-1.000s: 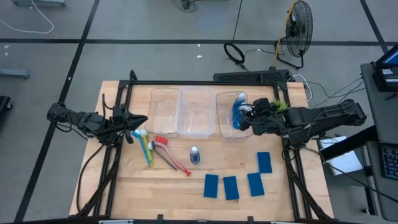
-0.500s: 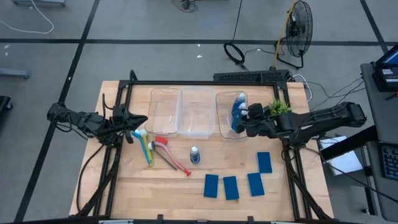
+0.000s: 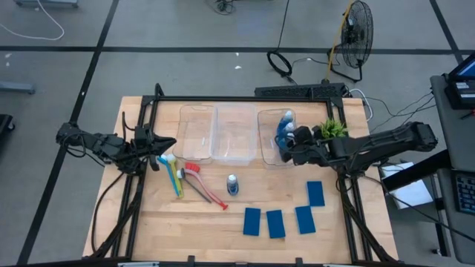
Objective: Pick & Place Kitchen Sink Supplies
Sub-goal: Put the blue dishwashing liquid bottle into the right transparent bin
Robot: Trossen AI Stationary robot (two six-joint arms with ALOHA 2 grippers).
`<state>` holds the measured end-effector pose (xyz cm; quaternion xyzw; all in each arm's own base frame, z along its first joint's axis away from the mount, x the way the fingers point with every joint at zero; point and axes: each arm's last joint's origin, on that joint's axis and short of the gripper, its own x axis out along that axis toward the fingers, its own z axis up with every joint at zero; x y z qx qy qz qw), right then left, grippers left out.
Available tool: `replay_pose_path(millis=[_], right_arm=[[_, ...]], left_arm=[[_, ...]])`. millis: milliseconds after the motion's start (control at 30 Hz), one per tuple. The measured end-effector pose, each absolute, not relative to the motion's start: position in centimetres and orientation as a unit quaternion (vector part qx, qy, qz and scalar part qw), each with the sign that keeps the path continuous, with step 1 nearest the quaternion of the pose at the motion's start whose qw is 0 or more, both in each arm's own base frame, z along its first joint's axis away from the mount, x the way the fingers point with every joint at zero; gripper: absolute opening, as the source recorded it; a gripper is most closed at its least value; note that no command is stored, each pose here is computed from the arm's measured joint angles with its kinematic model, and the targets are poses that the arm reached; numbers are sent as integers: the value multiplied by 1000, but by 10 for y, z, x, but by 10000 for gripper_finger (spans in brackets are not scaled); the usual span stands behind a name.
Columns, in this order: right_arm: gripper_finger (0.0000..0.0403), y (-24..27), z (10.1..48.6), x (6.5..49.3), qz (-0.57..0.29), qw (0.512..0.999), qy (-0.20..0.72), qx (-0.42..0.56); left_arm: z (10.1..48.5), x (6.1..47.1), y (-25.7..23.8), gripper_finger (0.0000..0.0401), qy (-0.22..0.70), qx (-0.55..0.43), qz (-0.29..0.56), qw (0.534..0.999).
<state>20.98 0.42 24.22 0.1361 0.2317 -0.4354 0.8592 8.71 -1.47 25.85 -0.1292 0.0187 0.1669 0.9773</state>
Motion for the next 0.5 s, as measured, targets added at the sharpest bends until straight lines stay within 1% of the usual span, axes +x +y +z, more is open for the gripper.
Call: replay_pose_path(millis=[233, 500], right_arm=[[125, 4, 231, 212, -424, 870, 223, 119], [125, -3, 225, 210, -428, 866, 237, 106]], left_arm=[[259, 87, -15, 33, 19, -129, 167, 977], [259, 87, -15, 33, 18, -129, 167, 977]])
